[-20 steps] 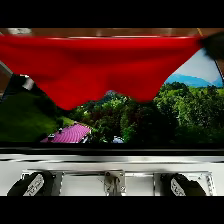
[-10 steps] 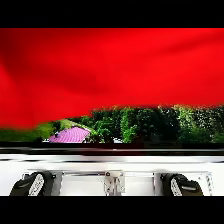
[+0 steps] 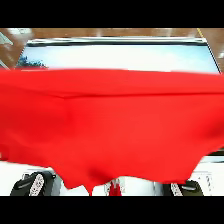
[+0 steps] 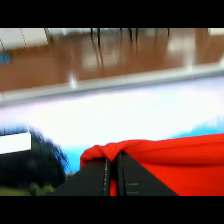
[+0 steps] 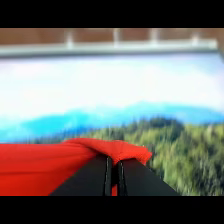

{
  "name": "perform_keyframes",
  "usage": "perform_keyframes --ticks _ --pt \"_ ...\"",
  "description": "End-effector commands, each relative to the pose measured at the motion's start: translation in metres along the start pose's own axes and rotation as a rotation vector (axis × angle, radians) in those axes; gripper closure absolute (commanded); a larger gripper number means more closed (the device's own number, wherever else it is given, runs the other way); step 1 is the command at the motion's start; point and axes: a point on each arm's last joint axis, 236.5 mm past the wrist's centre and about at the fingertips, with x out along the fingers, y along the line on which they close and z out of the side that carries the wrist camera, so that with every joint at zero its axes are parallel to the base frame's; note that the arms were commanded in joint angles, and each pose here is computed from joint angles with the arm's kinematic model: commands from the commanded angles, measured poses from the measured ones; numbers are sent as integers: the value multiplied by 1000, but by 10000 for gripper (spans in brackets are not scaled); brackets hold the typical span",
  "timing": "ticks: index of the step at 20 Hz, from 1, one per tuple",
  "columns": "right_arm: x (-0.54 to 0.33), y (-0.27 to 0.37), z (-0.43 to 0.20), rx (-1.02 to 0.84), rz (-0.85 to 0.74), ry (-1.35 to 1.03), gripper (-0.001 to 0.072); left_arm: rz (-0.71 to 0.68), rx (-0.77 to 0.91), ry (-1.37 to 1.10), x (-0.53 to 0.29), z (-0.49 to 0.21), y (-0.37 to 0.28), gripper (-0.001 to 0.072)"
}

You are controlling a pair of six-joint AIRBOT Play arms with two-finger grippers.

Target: Fold the shirts.

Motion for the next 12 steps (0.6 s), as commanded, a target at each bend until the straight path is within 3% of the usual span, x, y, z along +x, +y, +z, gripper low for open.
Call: perform_keyframes --ticks 1,5,12 --pt "45 9 -76 33 62 384 655 -56 -82 270 39 -73 9 669" --pt "154 13 -161 96 118 667 655 -97 -207 427 106 -143 29 668" --pt "380 20 -182 300 185 442 655 -91 -590 389 272 -228 78 668"
